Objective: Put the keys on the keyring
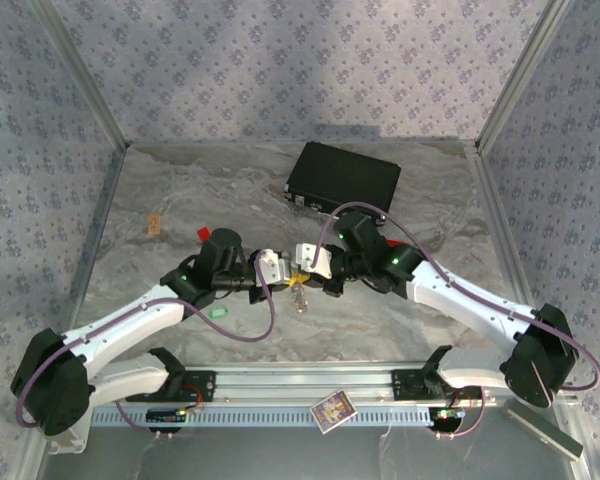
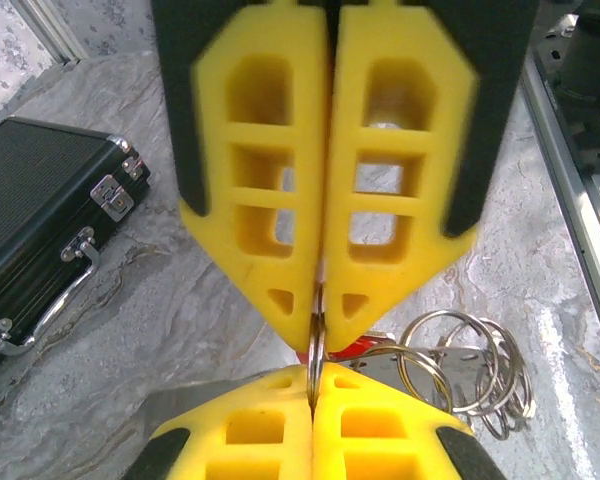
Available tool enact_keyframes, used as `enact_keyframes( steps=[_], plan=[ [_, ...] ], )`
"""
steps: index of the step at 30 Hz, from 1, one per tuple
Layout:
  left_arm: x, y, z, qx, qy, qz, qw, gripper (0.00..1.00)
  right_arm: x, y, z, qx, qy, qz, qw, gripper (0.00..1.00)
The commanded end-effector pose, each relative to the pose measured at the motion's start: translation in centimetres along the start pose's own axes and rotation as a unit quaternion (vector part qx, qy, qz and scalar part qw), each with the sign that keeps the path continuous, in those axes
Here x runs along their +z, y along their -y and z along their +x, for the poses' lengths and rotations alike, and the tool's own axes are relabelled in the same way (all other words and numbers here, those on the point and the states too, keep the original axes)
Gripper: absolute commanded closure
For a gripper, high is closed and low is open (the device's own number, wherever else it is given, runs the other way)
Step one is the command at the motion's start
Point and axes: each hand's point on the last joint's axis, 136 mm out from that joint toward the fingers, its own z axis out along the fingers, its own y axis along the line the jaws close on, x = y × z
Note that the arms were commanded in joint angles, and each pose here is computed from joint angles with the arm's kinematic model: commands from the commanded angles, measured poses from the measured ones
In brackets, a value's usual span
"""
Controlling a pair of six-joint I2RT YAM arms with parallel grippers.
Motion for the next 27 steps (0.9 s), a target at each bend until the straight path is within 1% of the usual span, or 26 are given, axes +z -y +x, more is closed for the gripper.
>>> enact_keyframes(
  steps=[1, 3, 5, 11, 15, 18, 21, 24, 26, 27],
  plan=[
    [-0.6, 0.1, -1.9, 0.018, 0.045, 0.0, 0.999, 1.0, -1.6, 0.2, -1.5, 0.018, 0.056, 0.007, 0.998, 0.74],
    [-0.7, 0.1, -2.1, 0.014, 0.061, -0.002, 0.998, 1.0, -2.2, 0.4, -1.4, 0.035, 0.081, 0.007, 0.996, 0.69],
    [-0.8, 0.0, -2.2, 0.011, 0.076, -0.007, 0.997, 1.0, -2.5, 0.4, -1.2, 0.048, 0.096, 0.004, 0.994, 0.68],
    [-1.0, 0.1, -2.2, 0.013, 0.097, -0.017, 0.995, 1.0, -1.7, 0.0, -0.1, 0.08, 0.092, -0.013, 0.992, 0.68],
    [-1.2, -0.1, -2.2, 0.017, 0.103, -0.027, 0.994, 1.0, -1.4, -0.1, -0.3, 0.101, 0.093, -0.025, 0.99, 0.68],
    [-1.5, -0.6, -2.4, 0.021, 0.11, -0.05, 0.992, 1.0, -1.7, 0.6, -0.8, 0.134, 0.096, -0.014, 0.986, 0.68],
    [-1.8, -1.1, -2.5, 0.021, 0.113, -0.07, 0.991, 1.0, -2.1, 1.3, -2.1, 0.202, 0.117, 0.011, 0.972, 0.68],
    [-1.7, -1.4, -2.3, 0.018, 0.114, -0.079, 0.99, 1.0, -2.2, 2.0, -2.3, 0.302, 0.113, 0.045, 0.945, 0.68],
    [-1.7, -1.5, -2.2, 0.015, 0.113, -0.081, 0.99, 1.0, -2.6, 2.6, -1.8, 0.368, 0.093, 0.061, 0.923, 0.6],
    [-1.7, -1.5, -2.3, 0.015, 0.114, -0.082, 0.99, 1.0, -2.8, 2.8, -1.5, 0.398, 0.085, 0.062, 0.911, 0.59]
  ],
)
